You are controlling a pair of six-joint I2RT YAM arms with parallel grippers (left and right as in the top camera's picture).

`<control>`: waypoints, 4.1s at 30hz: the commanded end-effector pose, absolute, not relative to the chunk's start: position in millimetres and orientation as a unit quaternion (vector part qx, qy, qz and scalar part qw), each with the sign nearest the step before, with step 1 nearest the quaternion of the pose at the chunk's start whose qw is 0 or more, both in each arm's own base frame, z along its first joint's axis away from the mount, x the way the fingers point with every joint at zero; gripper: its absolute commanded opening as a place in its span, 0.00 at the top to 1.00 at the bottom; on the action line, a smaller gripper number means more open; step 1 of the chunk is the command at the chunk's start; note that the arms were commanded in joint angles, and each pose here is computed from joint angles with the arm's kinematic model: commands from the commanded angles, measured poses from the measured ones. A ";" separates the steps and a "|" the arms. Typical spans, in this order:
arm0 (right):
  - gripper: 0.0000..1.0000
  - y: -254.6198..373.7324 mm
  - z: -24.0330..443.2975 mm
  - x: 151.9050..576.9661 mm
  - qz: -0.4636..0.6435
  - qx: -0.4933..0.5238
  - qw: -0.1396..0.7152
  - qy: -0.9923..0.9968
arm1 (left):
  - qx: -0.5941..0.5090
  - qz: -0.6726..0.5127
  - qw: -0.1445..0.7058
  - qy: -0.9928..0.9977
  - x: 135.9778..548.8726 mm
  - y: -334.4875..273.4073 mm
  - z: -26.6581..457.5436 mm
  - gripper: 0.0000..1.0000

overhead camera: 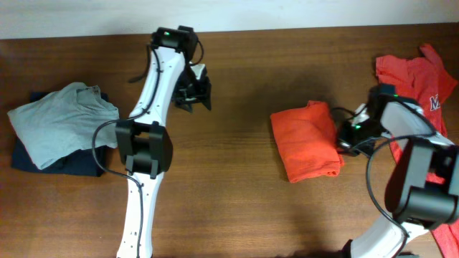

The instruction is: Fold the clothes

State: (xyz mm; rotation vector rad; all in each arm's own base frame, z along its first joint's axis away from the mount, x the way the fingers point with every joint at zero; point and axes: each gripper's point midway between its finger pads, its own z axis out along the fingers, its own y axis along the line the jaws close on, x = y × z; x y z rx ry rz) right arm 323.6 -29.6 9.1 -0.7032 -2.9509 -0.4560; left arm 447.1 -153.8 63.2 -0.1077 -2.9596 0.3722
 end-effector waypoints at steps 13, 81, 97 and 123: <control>0.86 58.1 20.4 329.8 -0.183 -0.141 0.048 -0.972 | -0.051 0.252 -0.025 -0.966 443.6 -121.0 182.0 0.23; 0.91 27.3 150.6 340.7 -0.156 -0.130 -0.122 -0.971 | 0.108 0.206 -0.300 -0.925 467.5 -9.0 231.4 1.00; 0.91 28.0 148.5 332.9 -0.155 -0.132 -0.106 -0.973 | 0.457 0.234 -0.192 -0.836 407.0 207.0 92.0 1.00; 0.91 28.1 148.0 330.5 -0.155 -0.134 -0.101 -0.974 | 0.244 0.047 -0.365 -0.897 354.5 241.7 232.1 0.92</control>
